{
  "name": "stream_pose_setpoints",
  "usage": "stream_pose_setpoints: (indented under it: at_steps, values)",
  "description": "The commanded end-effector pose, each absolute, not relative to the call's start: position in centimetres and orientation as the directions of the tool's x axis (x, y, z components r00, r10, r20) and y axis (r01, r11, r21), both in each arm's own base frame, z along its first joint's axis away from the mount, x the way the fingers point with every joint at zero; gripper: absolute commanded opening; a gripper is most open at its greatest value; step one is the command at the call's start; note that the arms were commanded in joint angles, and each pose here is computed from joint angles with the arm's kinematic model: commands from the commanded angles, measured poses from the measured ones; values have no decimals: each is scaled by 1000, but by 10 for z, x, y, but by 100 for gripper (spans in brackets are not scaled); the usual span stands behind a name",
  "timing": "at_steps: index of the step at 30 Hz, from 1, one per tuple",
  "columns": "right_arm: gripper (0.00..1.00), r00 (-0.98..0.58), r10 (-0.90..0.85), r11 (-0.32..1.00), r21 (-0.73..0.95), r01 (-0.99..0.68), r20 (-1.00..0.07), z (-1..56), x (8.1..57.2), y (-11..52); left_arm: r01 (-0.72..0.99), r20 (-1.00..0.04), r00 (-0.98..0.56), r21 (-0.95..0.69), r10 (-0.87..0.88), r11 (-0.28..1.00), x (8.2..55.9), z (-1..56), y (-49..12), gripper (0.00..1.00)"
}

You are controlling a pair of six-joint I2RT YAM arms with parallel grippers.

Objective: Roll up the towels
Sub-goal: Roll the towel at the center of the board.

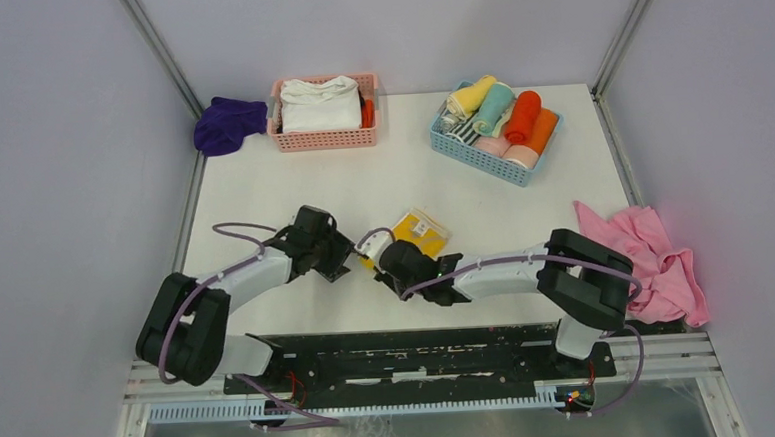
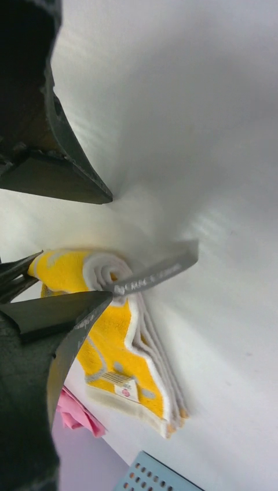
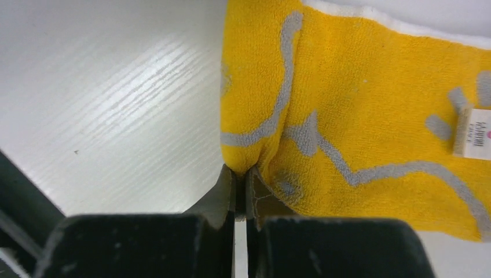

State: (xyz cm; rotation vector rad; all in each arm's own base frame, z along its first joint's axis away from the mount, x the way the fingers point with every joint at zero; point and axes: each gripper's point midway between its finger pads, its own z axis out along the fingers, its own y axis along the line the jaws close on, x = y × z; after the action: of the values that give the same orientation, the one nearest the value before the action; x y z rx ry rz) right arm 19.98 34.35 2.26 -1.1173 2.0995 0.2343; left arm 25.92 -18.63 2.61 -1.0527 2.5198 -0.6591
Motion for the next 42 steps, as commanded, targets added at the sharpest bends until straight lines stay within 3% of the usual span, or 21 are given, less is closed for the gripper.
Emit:
stream_pose_setpoints:
  at_steps: [1,9,17,23,28,37,42]
  values:
    - [3,-565,-497,563,251,-787,-659,17,169,359,-586,-198,-629,-515,-752,626,253,32,-149,66]
    - [2,-813,-176,525,646,-555,-555,28,184,354,-447,-275,-634,-632,-722,633,248,64,-147,75]
    - [0,-954,49,507,830,-232,-296,4,200,324,-315,-208,-729,-744,-652,590,247,67,-191,75]
    - [0,-981,107,535,841,-79,-160,-15,208,301,-270,-189,-758,-780,-624,565,256,66,-217,75]
    - [0,-990,90,568,822,-38,-108,-24,210,292,-271,-185,-759,-781,-624,562,268,59,-225,71]
    - [1,-995,67,582,813,-23,-77,-29,217,291,-274,-153,-800,-768,-581,579,279,35,-250,66]
    - [10,-987,21,589,800,-114,-157,-17,223,292,-380,-100,-801,-676,-590,632,264,-4,-242,56]
